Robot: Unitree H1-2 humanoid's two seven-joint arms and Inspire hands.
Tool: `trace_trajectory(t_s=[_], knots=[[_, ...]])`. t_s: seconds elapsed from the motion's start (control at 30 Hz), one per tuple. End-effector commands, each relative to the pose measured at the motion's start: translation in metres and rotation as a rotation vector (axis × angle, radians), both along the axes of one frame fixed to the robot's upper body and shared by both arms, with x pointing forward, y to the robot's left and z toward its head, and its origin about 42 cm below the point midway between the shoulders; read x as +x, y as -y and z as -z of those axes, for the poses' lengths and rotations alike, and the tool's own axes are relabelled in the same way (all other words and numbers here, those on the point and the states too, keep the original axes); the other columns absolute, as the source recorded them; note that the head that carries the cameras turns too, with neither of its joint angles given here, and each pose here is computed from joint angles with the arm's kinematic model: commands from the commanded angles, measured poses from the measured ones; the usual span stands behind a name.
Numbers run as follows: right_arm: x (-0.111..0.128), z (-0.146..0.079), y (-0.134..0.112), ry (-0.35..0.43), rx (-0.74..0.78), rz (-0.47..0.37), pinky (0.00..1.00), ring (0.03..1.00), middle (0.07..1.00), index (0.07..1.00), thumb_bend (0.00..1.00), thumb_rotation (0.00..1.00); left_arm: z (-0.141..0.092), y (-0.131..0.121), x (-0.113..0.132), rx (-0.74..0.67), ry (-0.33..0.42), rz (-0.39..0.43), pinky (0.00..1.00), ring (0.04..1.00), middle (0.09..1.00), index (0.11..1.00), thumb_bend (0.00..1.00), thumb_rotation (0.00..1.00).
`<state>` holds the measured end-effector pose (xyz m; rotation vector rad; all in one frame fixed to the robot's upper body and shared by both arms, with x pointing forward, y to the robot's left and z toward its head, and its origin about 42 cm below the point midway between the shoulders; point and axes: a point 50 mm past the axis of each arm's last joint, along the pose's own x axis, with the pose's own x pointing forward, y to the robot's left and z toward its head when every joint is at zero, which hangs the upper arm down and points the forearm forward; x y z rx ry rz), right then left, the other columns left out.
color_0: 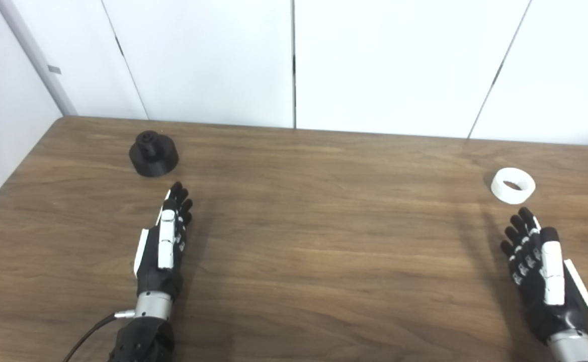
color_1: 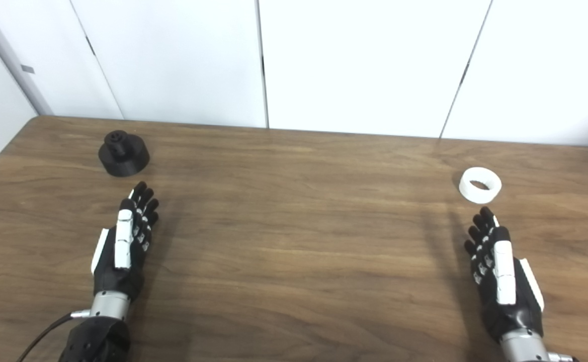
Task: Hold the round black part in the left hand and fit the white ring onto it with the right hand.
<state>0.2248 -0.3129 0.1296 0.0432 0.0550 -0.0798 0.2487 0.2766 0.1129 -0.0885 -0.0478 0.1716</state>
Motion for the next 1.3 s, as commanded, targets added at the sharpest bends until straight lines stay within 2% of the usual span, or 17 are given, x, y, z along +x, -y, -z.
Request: trace_trajectory(t_s=[0.0, 0.33, 0.57, 0.9, 1.27], knots=[[0.0077, -0.0158, 0.0004, 0.080, -0.018, -0.006, 1.00, 1.000, 1.000, 1.000, 0.54, 1.00, -0.0111, 0.0001, 0.0087, 0.020, 0.067, 0.005, 1.00, 0.969, 0.977, 0.975, 0.48, 0.99], [0.0075, -0.0150, 0.0007, 0.073, -0.023, -0.002, 1.00, 1.000, 1.000, 1.000, 0.55, 1.00, -0.0132, 0.0003, 0.0084, 0.016, 0.063, 0.003, 1.00, 0.972, 0.974, 0.968, 0.51, 0.95], [0.0074, -0.0140, 0.0012, 0.070, -0.021, -0.004, 1.00, 1.000, 1.000, 1.000, 0.55, 1.00, -0.0128, 0.0009, 0.0081, 0.016, 0.055, 0.002, 0.99, 0.956, 0.963, 0.961, 0.56, 0.91], [0.0073, -0.0126, 0.0040, 0.074, -0.018, -0.007, 1.00, 1.000, 1.000, 1.000, 0.53, 1.00, -0.0125, 0.0031, 0.0086, 0.006, 0.062, 0.007, 1.00, 0.968, 0.969, 0.965, 0.54, 0.92], [0.0062, -0.0117, 0.0067, 0.074, -0.022, -0.011, 1.00, 1.000, 1.000, 1.000, 0.54, 1.00, -0.0112, 0.0075, 0.0073, 0.016, 0.053, 0.009, 1.00, 0.965, 0.971, 0.968, 0.55, 0.93]])
